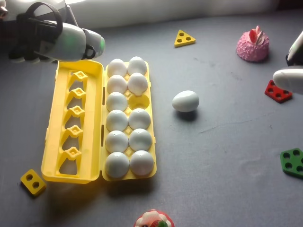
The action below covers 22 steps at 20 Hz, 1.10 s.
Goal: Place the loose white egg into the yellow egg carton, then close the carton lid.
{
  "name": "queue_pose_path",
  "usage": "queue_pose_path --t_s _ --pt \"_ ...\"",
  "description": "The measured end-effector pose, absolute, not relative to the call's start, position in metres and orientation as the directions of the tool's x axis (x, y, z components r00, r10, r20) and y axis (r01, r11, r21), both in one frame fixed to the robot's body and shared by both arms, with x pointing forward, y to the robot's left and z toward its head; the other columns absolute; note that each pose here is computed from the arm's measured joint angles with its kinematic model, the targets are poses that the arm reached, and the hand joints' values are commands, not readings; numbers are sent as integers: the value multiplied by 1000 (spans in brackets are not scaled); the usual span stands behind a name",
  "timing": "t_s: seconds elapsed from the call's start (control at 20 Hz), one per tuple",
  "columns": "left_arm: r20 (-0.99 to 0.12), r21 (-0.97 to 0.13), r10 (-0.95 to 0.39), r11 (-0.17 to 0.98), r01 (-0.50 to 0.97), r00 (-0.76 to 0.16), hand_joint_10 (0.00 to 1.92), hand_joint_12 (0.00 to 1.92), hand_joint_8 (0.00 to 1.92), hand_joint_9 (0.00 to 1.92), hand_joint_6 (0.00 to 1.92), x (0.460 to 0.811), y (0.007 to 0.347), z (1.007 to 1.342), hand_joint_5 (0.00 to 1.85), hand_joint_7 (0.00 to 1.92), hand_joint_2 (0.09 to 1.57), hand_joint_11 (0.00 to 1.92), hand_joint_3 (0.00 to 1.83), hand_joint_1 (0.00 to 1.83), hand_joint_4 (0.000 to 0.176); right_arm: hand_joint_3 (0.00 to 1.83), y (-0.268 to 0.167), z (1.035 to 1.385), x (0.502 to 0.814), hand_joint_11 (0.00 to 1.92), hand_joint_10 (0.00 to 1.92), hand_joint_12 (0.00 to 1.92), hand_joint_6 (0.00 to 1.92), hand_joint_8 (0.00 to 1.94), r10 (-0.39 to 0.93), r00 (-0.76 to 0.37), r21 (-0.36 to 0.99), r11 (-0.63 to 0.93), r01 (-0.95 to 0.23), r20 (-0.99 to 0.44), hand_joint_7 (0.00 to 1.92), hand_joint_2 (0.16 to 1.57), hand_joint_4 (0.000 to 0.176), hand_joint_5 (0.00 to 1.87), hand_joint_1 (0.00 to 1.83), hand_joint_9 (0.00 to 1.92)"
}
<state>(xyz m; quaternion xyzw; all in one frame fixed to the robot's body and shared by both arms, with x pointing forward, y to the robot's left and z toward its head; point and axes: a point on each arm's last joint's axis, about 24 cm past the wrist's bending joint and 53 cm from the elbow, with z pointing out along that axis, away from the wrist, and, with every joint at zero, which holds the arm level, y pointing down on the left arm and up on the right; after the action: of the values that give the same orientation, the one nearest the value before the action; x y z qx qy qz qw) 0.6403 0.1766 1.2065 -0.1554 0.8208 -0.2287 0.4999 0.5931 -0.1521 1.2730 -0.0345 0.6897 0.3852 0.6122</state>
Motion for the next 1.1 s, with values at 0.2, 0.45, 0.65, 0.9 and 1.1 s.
queue_pose_path --t_s 0.2,0.45,0.65,0.9,1.1 --pt "-745 -532 -490 846 -39 -454 11 226 8 57 10 640 179 1205 66 49 1394 0 2 117 0 5 -156 1270 595 0 17 443 9 6 417 -237 478 718 -506 -877 191 1208 0 119 0 155" --pt "-745 -527 -489 848 -48 -454 1 189 0 43 3 640 181 1203 41 19 1414 0 3 5 0 0 -160 1268 598 0 3 483 0 0 443 -190 476 728 -494 -876 170 1150 0 91 144 155" --pt "-742 -521 -484 852 -55 -464 2 227 2 54 5 639 183 1197 55 29 1410 0 0 53 0 0 -159 1260 610 0 7 569 2 1 512 -172 531 728 -433 -842 152 1035 0 78 395 182" --pt "-743 -505 -481 859 -81 -465 1 177 0 35 2 639 192 1191 33 23 1400 0 0 95 7 0 -136 1238 632 0 3 569 5 3 644 -294 708 642 -295 -706 56 985 24 22 1010 102" --pt "-742 -498 -475 863 -84 -473 5 197 3 47 8 638 193 1186 66 35 1403 0 0 77 0 8 -122 1215 660 0 6 580 13 2 726 -331 795 583 -171 -603 87 1036 26 83 1112 129"
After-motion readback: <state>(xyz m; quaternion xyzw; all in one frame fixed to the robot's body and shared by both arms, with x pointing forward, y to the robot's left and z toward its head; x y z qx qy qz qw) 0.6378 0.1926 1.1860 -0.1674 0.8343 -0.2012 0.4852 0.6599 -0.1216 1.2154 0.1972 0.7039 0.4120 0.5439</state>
